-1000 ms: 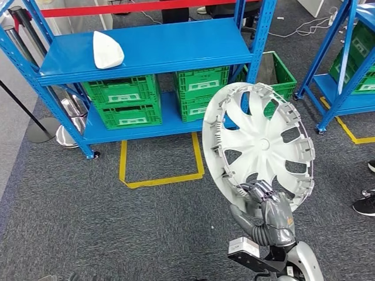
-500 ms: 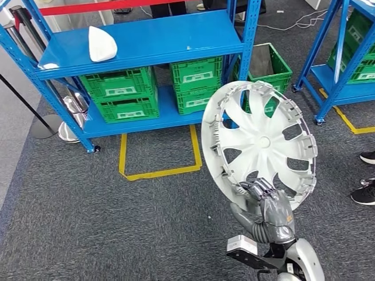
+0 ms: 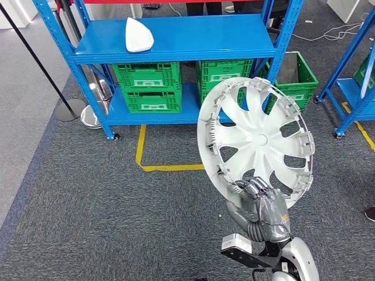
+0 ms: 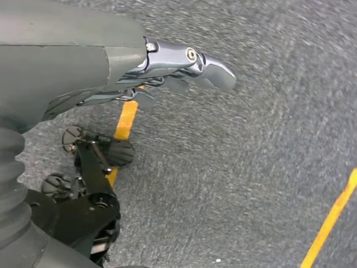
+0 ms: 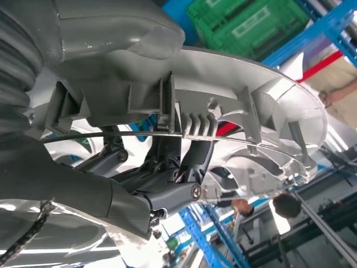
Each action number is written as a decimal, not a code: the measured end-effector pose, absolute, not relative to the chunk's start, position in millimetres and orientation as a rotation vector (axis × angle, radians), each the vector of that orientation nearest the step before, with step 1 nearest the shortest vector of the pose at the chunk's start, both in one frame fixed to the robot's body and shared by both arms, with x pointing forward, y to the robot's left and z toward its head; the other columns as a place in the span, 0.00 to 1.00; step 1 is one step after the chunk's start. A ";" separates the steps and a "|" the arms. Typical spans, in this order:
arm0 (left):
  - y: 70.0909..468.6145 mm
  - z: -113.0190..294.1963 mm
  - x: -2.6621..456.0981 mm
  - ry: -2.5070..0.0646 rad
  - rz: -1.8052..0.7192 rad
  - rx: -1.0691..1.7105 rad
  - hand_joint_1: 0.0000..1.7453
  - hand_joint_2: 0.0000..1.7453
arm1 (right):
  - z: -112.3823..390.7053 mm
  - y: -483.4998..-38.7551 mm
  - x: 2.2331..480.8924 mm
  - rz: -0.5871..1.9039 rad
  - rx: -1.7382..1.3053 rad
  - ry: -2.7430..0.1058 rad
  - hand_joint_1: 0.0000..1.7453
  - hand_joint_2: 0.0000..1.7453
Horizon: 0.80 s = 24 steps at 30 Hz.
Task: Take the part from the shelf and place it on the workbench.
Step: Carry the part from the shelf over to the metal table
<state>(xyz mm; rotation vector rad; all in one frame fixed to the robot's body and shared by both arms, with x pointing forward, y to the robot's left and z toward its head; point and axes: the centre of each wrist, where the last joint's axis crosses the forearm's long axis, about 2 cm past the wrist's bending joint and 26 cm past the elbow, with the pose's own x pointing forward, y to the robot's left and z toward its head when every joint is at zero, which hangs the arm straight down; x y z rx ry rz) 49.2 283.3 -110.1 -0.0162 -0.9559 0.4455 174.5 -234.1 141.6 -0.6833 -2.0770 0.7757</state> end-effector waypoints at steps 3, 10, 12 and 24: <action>281.6 -110.3 47.6 -0.951 0.440 -0.020 0.00 1.00 | 140.5 -234.0 174.5 0.776 -0.684 -2.068 1.00 1.00; 283.1 -110.7 44.3 -0.946 0.440 -0.015 0.00 1.00 | 140.3 -232.8 174.3 0.776 -0.683 -2.068 1.00 1.00; 283.6 -110.7 45.1 -0.947 0.439 -0.013 0.00 1.00 | 139.9 -232.4 173.6 0.777 -0.685 -2.065 1.00 1.00; 283.0 -110.9 43.8 -0.933 0.434 0.009 0.00 1.00 | 146.0 -229.6 182.4 0.771 -0.696 -2.069 1.00 1.00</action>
